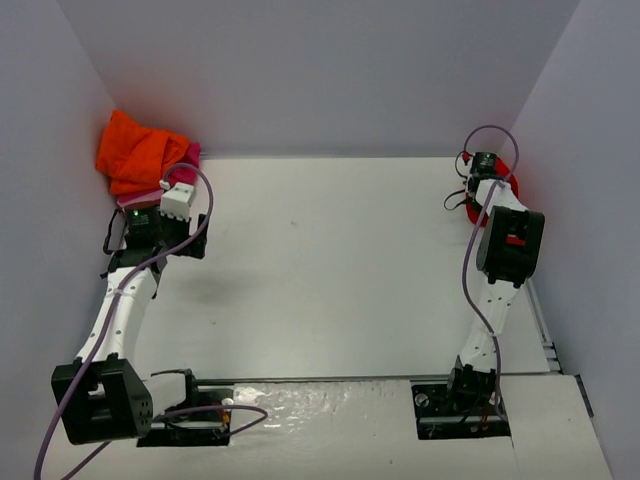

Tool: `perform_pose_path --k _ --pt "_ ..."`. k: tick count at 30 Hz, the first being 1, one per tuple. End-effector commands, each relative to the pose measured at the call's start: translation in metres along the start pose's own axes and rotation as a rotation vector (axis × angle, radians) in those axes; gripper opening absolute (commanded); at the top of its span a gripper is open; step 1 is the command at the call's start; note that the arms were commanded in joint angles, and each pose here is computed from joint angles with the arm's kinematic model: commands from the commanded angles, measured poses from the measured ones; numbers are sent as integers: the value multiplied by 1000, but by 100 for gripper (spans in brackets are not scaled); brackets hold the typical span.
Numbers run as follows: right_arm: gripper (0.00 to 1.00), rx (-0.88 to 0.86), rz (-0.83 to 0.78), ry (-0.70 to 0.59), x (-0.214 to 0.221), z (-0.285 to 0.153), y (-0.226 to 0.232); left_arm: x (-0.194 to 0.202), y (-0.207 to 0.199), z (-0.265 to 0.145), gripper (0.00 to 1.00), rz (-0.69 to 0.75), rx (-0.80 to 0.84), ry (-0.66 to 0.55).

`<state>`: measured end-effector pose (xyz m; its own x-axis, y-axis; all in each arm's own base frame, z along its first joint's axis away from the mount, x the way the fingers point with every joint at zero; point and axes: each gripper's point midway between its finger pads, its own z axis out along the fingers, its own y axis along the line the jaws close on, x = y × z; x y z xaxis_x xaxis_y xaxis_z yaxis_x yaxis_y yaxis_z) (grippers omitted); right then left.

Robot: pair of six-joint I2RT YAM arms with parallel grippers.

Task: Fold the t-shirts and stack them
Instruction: Grab crumpled tshirt from the corner of the board with the right arm, then move the tshirt to the center of the board

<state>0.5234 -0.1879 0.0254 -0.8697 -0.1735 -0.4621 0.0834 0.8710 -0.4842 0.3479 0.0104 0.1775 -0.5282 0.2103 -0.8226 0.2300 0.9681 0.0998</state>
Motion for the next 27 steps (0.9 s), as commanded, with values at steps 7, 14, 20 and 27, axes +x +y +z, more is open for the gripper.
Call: perform_pose_path --k 7,14,20,27 --pt "0 -447 -14 -398 -64 -190 27 -42 5 6 87 49 -15 -88" --pt "0 -815 -205 -906 -81 -421 62 -43 3 6 87 64 -19 -81" --pt "8 -1166 -282 -966 -43 -494 101 -40 -1 6 87 67 -6 -82" --pt "100 -958 -300 -656 -28 -375 145 -33 -5 9 87 65 10 -64"
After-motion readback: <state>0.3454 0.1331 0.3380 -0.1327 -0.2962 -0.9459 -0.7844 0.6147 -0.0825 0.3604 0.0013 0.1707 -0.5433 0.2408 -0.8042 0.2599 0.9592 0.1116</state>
